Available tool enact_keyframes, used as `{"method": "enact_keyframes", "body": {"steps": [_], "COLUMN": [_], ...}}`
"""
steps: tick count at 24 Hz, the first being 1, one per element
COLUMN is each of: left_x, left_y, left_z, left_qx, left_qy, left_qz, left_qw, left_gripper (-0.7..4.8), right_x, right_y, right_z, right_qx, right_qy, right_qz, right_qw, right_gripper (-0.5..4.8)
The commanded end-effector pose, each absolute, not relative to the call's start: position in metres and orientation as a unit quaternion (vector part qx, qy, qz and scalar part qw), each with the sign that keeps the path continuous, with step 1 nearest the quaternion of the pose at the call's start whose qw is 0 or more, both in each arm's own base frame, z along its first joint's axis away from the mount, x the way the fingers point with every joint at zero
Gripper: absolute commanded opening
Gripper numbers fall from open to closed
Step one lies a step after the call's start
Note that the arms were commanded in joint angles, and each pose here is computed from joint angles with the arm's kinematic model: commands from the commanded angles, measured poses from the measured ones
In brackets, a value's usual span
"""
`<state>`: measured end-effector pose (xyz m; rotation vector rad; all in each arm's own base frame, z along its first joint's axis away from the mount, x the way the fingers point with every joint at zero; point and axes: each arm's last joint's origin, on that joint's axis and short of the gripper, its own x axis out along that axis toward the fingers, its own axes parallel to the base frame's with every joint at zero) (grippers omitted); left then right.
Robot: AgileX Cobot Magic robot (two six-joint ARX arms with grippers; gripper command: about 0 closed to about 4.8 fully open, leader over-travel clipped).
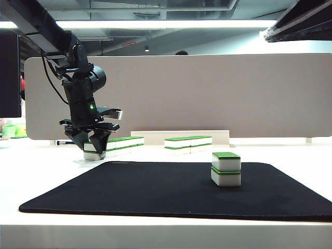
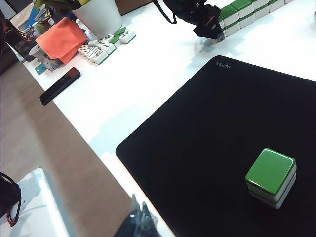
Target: Take a mahjong tile from the mahjong wall and then place it on the table close to you.
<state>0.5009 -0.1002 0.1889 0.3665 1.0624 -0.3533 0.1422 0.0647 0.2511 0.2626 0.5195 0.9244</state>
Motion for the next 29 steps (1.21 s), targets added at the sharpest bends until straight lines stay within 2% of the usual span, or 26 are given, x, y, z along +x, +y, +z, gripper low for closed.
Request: {"method": "enact_keyframes", "body": {"steps": [1,7,13,18,22,29], "left_x": [0.500,0.497,0.487,0.468,0.446,0.414], "left_y": [-0.100,-0.100,-0.098,-0.106,-0.128,-0.171], "left_z": [0.186,0.197,0.228,0.257,0.273,0.268], "left_qx": [0.175,0.174,0.168,0.146,0.180,0.251], "left_qy": [0.511,0.506,0.490,0.487,0.493,0.530], "left_qz": [-0.167,-0.166,-0.173,-0.224,-0.289,-0.370], "left_qw": [0.825,0.828,0.838,0.832,0.800,0.720], "left_gripper": [2.03,2.04,2.04,2.04,2.04,2.04], "right_x": [0.142,0.143,0.143,0.143,0.143,0.143], "right_y": [0.065,0.065,0.065,0.065,0.065,0.065], "right_z": [0.254,0.253,0.253,0.253,0.254,0.254], "right_qx": [0.124,0.124,0.124,0.124,0.124,0.123], "right_qy": [0.238,0.239,0.238,0.238,0.238,0.238], "right_qz": [0.441,0.441,0.441,0.441,0.441,0.441], "right_qw": [0.856,0.856,0.857,0.857,0.857,0.857], "right_gripper": [-0.01,-0.01,-0.01,-0.01,-0.01,-0.01]}}
